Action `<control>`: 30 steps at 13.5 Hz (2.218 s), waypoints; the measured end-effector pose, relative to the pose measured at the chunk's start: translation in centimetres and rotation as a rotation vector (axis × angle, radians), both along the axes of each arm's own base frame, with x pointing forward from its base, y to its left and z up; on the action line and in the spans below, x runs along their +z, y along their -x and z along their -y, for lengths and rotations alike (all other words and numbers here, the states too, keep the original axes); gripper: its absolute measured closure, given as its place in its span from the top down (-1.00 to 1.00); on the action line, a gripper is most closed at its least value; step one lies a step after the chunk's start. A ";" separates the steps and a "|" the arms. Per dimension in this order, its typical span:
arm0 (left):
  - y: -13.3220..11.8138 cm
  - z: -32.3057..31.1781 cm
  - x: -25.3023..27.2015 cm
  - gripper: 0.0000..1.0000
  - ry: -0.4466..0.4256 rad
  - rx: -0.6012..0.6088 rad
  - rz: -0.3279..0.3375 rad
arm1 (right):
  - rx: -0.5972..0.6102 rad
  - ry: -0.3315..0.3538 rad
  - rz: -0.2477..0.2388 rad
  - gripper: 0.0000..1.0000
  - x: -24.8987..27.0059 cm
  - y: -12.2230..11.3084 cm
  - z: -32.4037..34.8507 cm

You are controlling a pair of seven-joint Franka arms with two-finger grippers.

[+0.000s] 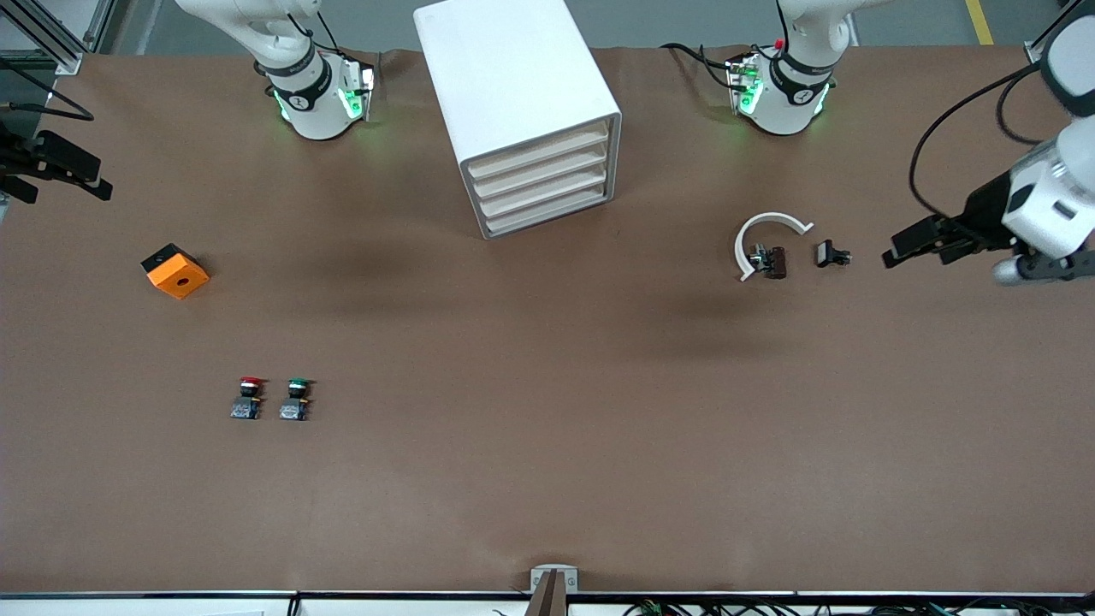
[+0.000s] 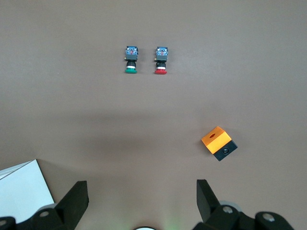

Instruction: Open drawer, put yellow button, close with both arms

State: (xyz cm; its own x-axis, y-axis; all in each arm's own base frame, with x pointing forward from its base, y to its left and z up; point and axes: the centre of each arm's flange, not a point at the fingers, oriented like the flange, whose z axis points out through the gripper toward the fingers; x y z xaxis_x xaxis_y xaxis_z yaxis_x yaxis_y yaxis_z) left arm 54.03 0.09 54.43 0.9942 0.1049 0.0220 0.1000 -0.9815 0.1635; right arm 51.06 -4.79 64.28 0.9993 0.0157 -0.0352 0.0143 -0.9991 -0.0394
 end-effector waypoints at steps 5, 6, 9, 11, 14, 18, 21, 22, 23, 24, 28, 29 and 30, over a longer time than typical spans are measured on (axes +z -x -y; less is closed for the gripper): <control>-1.3 -0.3 3.3 1.00 -0.092 -0.033 0.069 | -0.001 0.000 0.000 1.00 0.0 0.0 0.1; -1.9 -0.4 3.7 1.00 -0.088 -0.033 0.081 | -0.002 0.000 0.000 1.00 0.0 0.0 0.1; -3.9 -0.4 4.4 1.00 -0.075 -0.039 0.105 | -0.004 0.000 0.000 1.00 0.0 0.0 0.2; -4.7 0.6 4.0 1.00 -0.068 -0.059 0.102 | -0.007 -0.001 0.000 1.00 0.0 0.0 0.4; -4.9 1.3 3.6 1.00 -0.072 -0.070 0.092 | -0.009 -0.001 0.000 1.00 0.0 0.0 0.5; -4.8 1.6 3.5 1.00 -0.075 -0.075 0.082 | -0.009 -0.001 0.000 1.00 0.0 0.1 0.5; -4.8 1.3 3.5 1.00 -0.075 -0.070 0.081 | -0.009 -0.001 0.000 1.00 0.0 0.1 0.5; -4.8 1.1 3.6 1.00 -0.076 -0.067 0.082 | -0.009 -0.001 0.000 1.00 0.0 0.1 0.5; -4.8 1.1 3.7 1.00 -0.076 -0.066 0.084 | -0.009 -0.001 0.000 1.00 0.0 0.1 0.5; -4.7 1.1 3.7 1.00 -0.075 -0.066 0.073 | -0.009 -0.001 0.000 1.00 0.0 0.1 0.5; -3.6 1.4 4.9 1.00 -0.128 -0.087 0.032 | -0.009 -0.001 0.000 1.00 0.0 0.1 0.5; -3.4 1.7 5.6 1.00 -0.130 -0.090 0.045 | -0.009 -0.001 0.000 1.00 0.0 0.1 0.5; -3.3 1.9 6.3 1.00 -0.131 -0.093 0.057 | -0.010 -0.001 0.001 1.00 0.0 0.1 0.5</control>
State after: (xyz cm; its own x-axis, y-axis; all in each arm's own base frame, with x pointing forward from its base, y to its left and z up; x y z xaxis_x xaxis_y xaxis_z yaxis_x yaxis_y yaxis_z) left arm 57.37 -1.77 60.74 0.9962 0.0050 0.0866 0.0019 -0.9993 0.0362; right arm 51.01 -5.34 64.29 0.9994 0.0062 -0.0347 0.0047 -0.9992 -0.0404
